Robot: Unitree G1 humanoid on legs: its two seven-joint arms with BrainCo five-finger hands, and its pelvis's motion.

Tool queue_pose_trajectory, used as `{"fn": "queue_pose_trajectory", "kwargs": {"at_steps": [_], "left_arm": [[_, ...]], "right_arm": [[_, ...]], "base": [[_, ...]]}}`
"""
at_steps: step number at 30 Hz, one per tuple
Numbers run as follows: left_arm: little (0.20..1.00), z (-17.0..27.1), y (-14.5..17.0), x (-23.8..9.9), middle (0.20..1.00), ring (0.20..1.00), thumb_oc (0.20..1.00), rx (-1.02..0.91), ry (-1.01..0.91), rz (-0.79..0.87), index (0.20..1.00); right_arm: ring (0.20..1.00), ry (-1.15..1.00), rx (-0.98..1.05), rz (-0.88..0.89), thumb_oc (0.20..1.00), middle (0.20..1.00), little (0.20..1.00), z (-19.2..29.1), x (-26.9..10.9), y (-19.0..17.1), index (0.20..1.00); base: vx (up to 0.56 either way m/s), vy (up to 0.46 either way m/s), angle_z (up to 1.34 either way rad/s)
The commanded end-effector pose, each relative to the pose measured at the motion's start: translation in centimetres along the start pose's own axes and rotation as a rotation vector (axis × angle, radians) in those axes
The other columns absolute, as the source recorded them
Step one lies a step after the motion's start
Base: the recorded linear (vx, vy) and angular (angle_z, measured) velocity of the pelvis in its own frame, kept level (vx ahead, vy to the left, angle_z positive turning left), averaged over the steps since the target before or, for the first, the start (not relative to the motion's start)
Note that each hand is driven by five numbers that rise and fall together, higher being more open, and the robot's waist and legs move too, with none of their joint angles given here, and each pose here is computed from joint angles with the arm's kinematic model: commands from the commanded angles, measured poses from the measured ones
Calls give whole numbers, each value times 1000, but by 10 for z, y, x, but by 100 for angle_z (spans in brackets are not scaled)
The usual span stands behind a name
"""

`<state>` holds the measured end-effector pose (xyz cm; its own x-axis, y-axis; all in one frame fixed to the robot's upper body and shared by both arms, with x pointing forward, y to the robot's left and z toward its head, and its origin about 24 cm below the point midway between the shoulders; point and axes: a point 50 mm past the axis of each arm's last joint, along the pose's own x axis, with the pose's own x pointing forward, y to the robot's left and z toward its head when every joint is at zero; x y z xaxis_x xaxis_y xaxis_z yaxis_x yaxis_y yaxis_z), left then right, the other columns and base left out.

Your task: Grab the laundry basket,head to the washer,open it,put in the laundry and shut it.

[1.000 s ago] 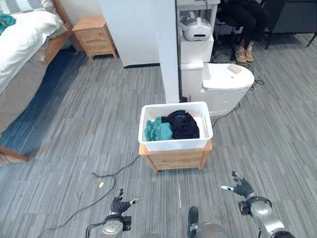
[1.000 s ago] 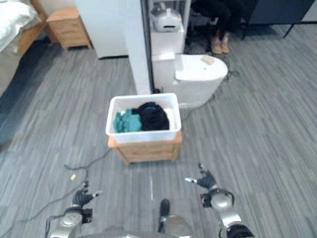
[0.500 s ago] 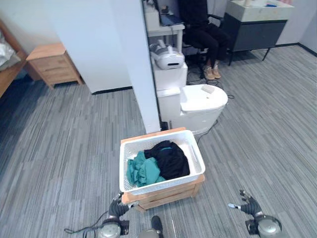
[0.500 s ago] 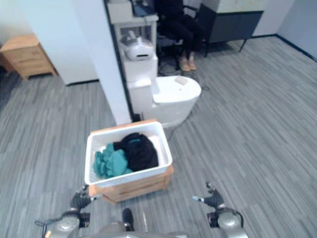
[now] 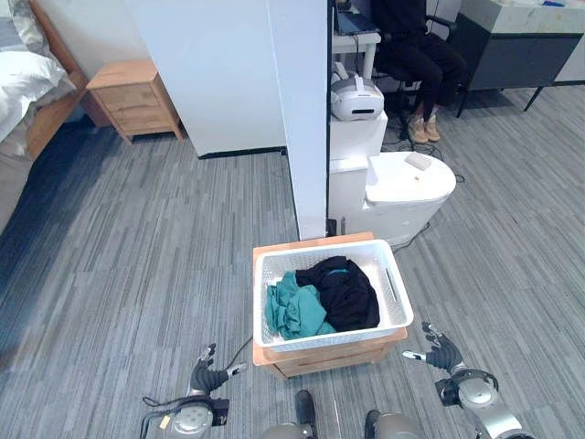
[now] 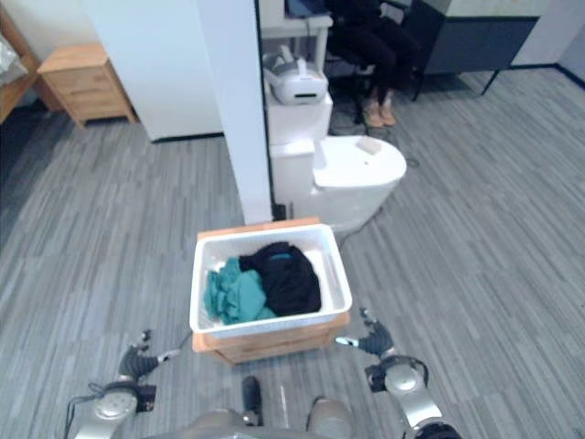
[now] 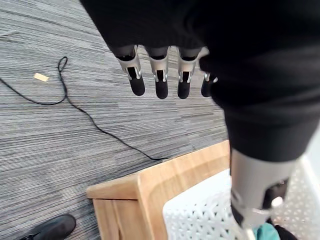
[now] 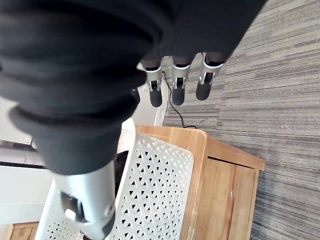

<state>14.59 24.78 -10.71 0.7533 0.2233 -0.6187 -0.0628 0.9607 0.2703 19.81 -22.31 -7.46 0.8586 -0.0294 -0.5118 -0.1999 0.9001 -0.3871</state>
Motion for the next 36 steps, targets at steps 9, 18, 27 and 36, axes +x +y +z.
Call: {"fn": "queue_pose_trajectory", "kwargs": {"at_steps": [9, 18, 27, 36], "left_arm": [[1000, 71, 1, 16, 1000, 1000, 1000, 41, -277, 33, 1000], [1000, 107, -27, 42, 1000, 1000, 1000, 165, -283, 83, 1000], [1000, 109, -53, 53, 1000, 1000, 1000, 204, -218, 89, 1000], [200, 114, -80, 41, 200, 200, 200, 179, -297, -41, 200]], "right_arm": [[1000, -263, -101, -89, 1000, 1000, 1000, 75, 25, -21, 1000], [1000, -216, -32, -151, 1000, 1000, 1000, 97, 52, -9, 1000], [1000, -164, -11, -88, 1000, 1000, 1000, 111, 68, 25, 1000], [200, -232, 21, 3, 200, 200, 200, 113, 57, 42, 200]], "base": [[-11, -66, 15], [-126, -7, 1], [-104, -13, -6], [4, -3, 1]]}}
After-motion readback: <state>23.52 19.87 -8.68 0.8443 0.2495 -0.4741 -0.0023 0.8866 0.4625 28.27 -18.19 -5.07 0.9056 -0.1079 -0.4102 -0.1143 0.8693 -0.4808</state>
